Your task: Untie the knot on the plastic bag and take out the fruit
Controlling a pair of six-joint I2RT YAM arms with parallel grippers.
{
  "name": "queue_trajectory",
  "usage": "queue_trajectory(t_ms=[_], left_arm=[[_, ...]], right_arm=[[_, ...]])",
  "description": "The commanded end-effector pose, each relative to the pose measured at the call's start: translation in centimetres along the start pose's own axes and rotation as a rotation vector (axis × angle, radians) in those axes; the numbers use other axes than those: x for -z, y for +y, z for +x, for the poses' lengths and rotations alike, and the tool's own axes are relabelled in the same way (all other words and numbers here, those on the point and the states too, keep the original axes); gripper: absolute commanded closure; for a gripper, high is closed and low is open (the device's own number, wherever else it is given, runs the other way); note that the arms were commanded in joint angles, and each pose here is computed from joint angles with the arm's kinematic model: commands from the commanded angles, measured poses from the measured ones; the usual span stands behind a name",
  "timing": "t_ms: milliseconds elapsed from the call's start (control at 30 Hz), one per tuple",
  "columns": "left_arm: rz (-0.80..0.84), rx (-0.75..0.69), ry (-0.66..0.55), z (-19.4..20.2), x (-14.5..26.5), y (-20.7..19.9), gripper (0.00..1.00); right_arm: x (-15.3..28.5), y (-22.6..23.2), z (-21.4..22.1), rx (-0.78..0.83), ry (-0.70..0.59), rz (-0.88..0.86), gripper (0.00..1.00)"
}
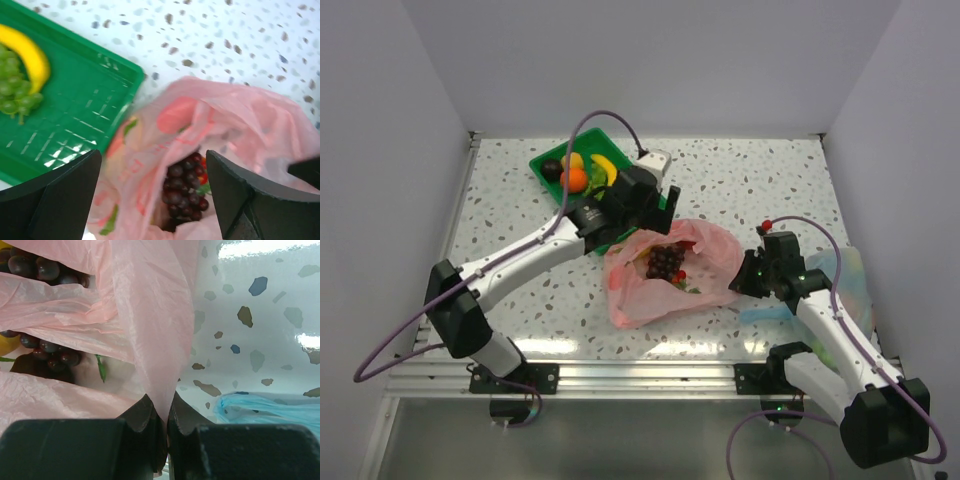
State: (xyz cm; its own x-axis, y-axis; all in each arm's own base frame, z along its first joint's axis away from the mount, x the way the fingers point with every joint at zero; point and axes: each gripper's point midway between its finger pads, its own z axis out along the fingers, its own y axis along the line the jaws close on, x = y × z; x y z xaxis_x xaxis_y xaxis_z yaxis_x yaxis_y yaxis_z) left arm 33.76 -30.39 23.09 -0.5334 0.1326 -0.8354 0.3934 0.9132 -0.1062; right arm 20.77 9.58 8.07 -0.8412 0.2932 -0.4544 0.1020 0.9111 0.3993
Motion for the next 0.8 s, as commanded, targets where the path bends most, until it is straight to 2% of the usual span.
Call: queue_trajectory(t_ms=[0,67,233,400,467,700,733,767], left_arm=[[0.015,-0.034,0.032,1.9,1.3,-3.0,0.10],[0.053,-0.071,0.073,4.0,1.1,-5.8,0.11],[0.055,-0.095,0.180,8.3,-1.4,-7.7,0.14],[-0.001,-0.140,0.222,10.8,-4.8,-7.6,0.16],[-0.087,-0.170,0.238,12.0,-6.2,-6.3,0.16],[-0.169,-0.168,0.289,14.2,-9.4,-4.4,0.19],[-0.167,-0.167,0.294,14.4,-9.6,-4.4,0.20],[-0.164,-0.172,0.306,14.9,-9.8,-4.4,0.25]], right_arm=[[0.2,0.5,-1.3,0.022,-0.044,-0.011,0.89],[0.2,0.5,-1.3,0.020,-0.044,-0.011,0.89],[0.3,0.6,-1.3,0.015,-0.046,-0.016,0.89],[0.3,0.4,-1.1,0.019,-0.042,-0.012,0.89],[0.4,0.5,-1.0,0.016,-0.043,-0.016,0.89],[0.5,0.3,-0.6,0.014,-0.039,-0.014,0.89],[0.5,0.2,-0.5,0.012,-0.036,-0.011,0.89],[0.5,0.3,-0.6,0.014,-0.039,-0.014,0.89]])
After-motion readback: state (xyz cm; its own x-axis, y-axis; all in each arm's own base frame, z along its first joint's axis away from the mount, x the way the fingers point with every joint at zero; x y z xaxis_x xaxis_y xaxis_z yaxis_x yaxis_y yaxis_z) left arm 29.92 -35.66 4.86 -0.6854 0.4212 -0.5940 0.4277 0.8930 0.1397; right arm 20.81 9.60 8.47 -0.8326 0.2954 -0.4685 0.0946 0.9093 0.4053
